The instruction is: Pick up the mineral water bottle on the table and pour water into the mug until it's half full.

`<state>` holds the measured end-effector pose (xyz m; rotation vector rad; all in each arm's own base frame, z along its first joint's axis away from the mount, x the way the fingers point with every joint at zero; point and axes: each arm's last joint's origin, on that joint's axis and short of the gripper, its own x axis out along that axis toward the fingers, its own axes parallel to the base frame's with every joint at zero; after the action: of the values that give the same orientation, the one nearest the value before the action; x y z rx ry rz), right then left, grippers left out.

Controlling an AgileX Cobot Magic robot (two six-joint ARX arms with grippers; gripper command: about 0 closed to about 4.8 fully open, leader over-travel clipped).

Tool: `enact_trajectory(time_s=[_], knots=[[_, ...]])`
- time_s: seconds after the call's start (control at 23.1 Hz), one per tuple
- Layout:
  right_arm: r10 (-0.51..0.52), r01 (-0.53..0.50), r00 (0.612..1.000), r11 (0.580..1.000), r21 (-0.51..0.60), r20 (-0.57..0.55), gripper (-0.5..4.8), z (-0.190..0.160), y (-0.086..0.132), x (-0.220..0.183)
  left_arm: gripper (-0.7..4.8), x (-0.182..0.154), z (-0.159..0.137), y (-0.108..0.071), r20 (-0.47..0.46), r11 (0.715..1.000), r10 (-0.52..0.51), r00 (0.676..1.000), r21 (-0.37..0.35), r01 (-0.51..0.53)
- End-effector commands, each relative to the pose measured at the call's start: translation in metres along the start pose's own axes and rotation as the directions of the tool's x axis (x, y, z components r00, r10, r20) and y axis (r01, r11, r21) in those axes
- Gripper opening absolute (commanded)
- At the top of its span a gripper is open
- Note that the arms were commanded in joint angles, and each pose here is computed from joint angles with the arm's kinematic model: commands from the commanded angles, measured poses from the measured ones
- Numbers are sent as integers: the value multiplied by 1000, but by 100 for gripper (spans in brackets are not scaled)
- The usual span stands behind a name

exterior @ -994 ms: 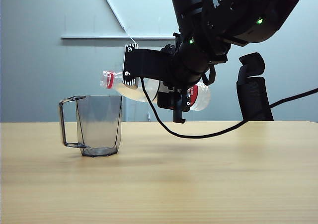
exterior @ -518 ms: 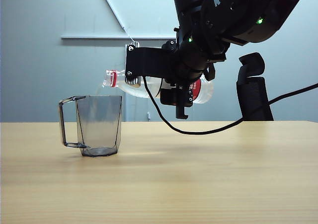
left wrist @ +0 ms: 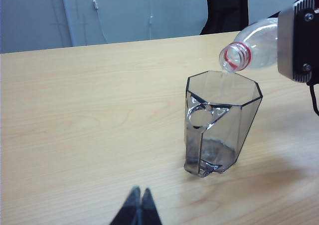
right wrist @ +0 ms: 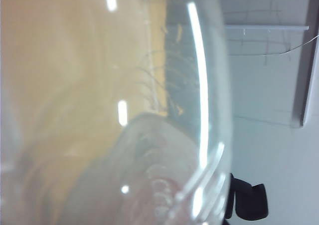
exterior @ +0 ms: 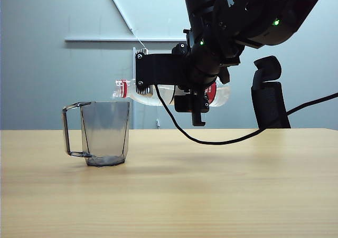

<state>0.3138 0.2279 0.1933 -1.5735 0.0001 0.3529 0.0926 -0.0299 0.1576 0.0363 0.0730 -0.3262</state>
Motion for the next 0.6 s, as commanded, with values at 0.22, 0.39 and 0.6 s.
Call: enact_trajectory(time_s=[0.22, 0.39, 0.6], knots=[[-86, 86, 996, 996, -21, 2, 283, 1, -15, -2, -2, 0, 1, 0, 8, 1000, -3, 1000, -3, 3], [-86, 86, 996, 996, -21, 2, 283, 1, -15, -2, -2, 0, 1, 0, 8, 1000, -3, 1000, -3, 3], [-86, 86, 996, 996, -29, 2, 283, 1, -15, -2, -2, 0, 1, 0, 8, 1000, -3, 1000, -3, 3]])
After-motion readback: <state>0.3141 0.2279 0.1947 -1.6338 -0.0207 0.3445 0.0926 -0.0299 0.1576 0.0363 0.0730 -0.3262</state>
